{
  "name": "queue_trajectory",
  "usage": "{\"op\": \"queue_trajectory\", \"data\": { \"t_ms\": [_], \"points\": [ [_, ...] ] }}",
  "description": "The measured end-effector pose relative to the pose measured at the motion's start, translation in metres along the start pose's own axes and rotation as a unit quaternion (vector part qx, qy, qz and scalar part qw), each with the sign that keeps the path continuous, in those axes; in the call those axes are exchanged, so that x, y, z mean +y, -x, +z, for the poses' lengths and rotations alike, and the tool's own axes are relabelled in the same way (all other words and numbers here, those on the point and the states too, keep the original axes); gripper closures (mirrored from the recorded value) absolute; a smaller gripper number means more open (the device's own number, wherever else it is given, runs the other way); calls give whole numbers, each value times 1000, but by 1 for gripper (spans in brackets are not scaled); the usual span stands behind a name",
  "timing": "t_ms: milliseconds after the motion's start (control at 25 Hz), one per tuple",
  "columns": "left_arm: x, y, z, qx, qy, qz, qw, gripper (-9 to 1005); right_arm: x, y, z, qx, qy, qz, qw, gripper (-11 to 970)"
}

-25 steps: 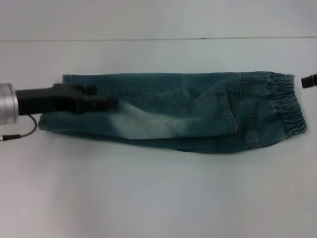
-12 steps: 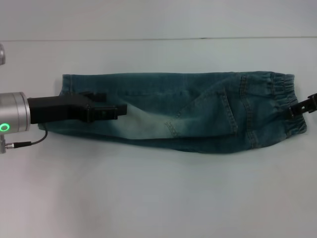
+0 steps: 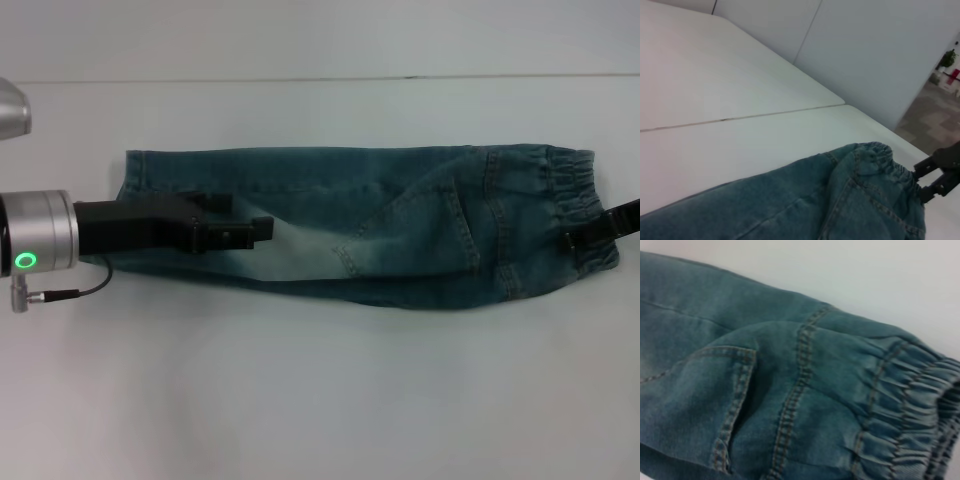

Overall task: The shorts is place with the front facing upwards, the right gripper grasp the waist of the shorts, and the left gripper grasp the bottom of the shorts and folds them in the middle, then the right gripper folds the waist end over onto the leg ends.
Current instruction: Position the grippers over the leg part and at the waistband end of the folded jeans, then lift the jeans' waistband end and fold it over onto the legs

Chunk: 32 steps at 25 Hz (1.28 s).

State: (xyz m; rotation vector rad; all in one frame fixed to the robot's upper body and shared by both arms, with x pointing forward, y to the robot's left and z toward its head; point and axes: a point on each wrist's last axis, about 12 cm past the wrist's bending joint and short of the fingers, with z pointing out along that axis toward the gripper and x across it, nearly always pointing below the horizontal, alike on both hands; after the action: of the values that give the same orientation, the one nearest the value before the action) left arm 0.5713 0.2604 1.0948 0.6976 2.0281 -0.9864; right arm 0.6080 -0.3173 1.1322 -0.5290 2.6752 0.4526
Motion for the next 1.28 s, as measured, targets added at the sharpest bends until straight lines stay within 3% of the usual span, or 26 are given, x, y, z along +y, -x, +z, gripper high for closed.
{"op": "queue_trajectory", "data": {
  "t_ms": [320, 600, 1040, 1280],
  "points": [
    [-7, 1, 9, 19, -20, 16, 999, 128, 7, 0, 16, -12, -1, -17, 1000, 118],
    [-6, 0, 9, 22, -19, 17, 999, 138, 13, 0, 16, -14, 15, -29, 999, 161],
    [-6, -2, 20, 4, 8, 11, 1000, 154, 15, 2, 3, -18, 17, -42, 999, 550],
    [-8, -4, 43, -85, 13, 11, 996, 163, 12, 5, -3, -27, 26, -41, 998, 750]
  ]
}}
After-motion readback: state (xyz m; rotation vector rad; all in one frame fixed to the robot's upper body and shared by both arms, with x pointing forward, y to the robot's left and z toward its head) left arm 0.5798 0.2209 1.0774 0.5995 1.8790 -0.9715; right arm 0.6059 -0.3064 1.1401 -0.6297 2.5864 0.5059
